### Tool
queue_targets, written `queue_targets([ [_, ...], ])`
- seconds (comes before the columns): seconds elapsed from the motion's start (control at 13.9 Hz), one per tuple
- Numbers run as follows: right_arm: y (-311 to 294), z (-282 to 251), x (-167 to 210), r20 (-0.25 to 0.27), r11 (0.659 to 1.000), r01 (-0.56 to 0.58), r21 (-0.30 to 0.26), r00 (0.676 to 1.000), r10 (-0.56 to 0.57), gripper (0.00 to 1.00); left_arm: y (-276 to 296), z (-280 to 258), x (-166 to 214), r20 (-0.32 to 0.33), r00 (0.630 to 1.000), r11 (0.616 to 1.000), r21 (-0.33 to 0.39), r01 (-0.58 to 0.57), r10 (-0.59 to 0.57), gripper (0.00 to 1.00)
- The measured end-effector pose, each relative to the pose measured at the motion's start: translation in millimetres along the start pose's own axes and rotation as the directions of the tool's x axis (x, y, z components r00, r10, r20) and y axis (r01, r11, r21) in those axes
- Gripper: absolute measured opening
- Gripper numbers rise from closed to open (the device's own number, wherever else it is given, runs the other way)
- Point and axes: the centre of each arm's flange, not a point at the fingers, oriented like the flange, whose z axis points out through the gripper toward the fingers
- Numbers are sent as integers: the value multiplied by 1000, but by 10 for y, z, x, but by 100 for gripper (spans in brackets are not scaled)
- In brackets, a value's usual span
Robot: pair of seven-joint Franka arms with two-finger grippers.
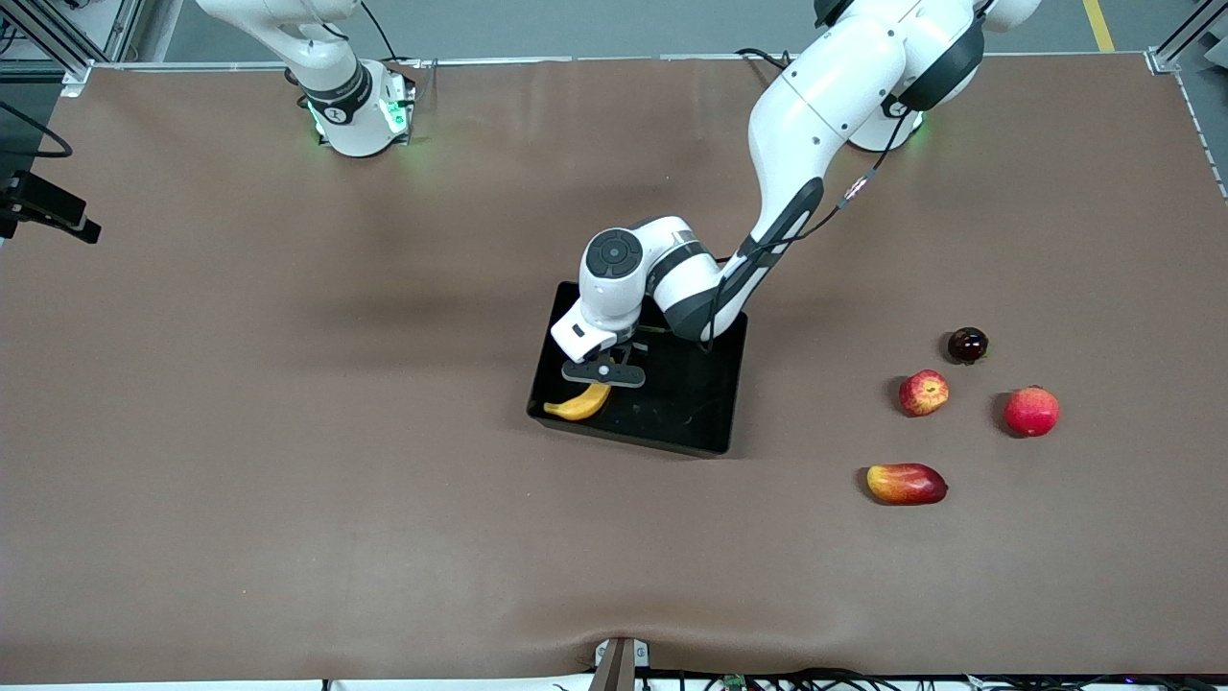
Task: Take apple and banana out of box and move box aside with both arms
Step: 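Grasp the yellow banana with the left gripper and lift it, then lower the banana by the fruits while the right gripper reaches the box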
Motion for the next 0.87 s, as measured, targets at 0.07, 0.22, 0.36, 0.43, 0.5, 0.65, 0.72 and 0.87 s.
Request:
queue_targets([
  [0.07,0,2,2,0,1000,0,0,1000,0,100,-11,-87,36,0,1000,1000,13,3,-3,36],
  [0.22,0,11,9,1,1000,0,0,1000,0,100,-28,-360,113,-12,1000,999,33,9,-8,36],
  [0.36,-1,27,23,3,1000,0,-1,1000,0,100,-68,-683,200,-31,999,999,49,18,-17,36],
  [0.43,-3,48,36,6,1000,0,-1,1000,0,100,-111,-834,257,-42,999,998,54,28,-25,36],
  [0.5,-10,83,59,13,1000,1,-1,1000,-1,100,-180,-991,332,-54,998,997,58,41,-38,36],
  [0.65,-31,175,119,29,1000,4,-3,1000,-4,100,-408,-1327,520,-77,994,994,73,83,-77,36],
  [0.72,-44,225,155,35,1000,6,-4,999,-6,100,-569,-1513,627,-86,991,990,86,108,-100,36],
  [0.87,-102,375,278,41,1000,18,-7,999,-17,100,-987,-1859,846,-86,988,983,118,138,-129,36],
])
